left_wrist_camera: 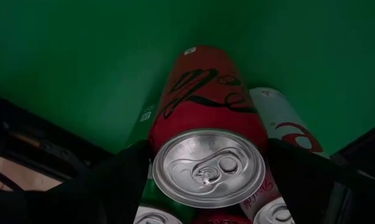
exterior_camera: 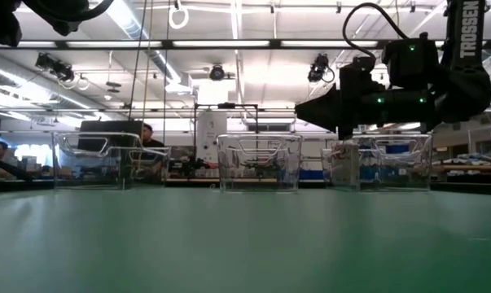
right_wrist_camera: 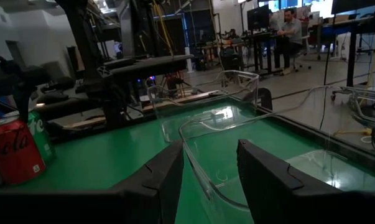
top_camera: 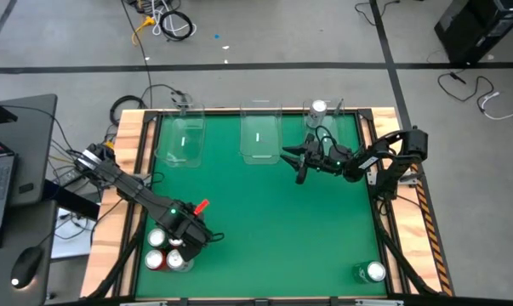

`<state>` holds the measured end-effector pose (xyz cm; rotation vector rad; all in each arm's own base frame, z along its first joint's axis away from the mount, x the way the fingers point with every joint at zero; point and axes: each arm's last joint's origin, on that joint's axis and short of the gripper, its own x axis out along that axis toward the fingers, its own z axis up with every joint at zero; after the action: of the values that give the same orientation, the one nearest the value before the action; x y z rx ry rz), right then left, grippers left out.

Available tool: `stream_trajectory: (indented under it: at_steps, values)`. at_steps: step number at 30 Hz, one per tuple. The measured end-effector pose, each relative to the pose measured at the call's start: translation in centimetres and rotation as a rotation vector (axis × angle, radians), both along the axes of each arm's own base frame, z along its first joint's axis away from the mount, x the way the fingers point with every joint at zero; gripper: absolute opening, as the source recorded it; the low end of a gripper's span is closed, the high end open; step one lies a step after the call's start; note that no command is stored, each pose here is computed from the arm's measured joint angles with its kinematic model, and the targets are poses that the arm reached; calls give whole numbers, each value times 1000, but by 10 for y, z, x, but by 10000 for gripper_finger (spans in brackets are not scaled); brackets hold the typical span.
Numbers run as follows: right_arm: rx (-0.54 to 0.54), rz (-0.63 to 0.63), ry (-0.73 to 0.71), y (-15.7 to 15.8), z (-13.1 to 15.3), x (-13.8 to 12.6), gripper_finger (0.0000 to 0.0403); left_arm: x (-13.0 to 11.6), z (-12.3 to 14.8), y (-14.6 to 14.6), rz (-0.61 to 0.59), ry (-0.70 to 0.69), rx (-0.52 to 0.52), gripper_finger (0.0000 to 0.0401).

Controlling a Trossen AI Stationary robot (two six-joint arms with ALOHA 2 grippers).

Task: Sort soda cans
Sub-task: Put the top red soda can into the left transparent bin

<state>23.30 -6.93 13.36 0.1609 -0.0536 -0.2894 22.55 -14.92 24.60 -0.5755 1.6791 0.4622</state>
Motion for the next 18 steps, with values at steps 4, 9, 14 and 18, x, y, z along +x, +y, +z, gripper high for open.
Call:
stream_trajectory:
  at_steps: [4, 9, 14, 18]
  values:
    - [0, 0, 0, 0, 0, 0, 158, 1, 1, 0, -7, -1, 1, 322]
    - [0, 0, 0, 0, 0, 0, 160, 5, 8, 2, -24, -40, 37, 324]
    - [0, 0, 0, 0, 0, 0, 160, 8, 8, 2, -33, -127, 123, 329]
    - [-1, 0, 0, 0, 0, 0, 160, 8, 8, 2, -24, -99, 82, 330]
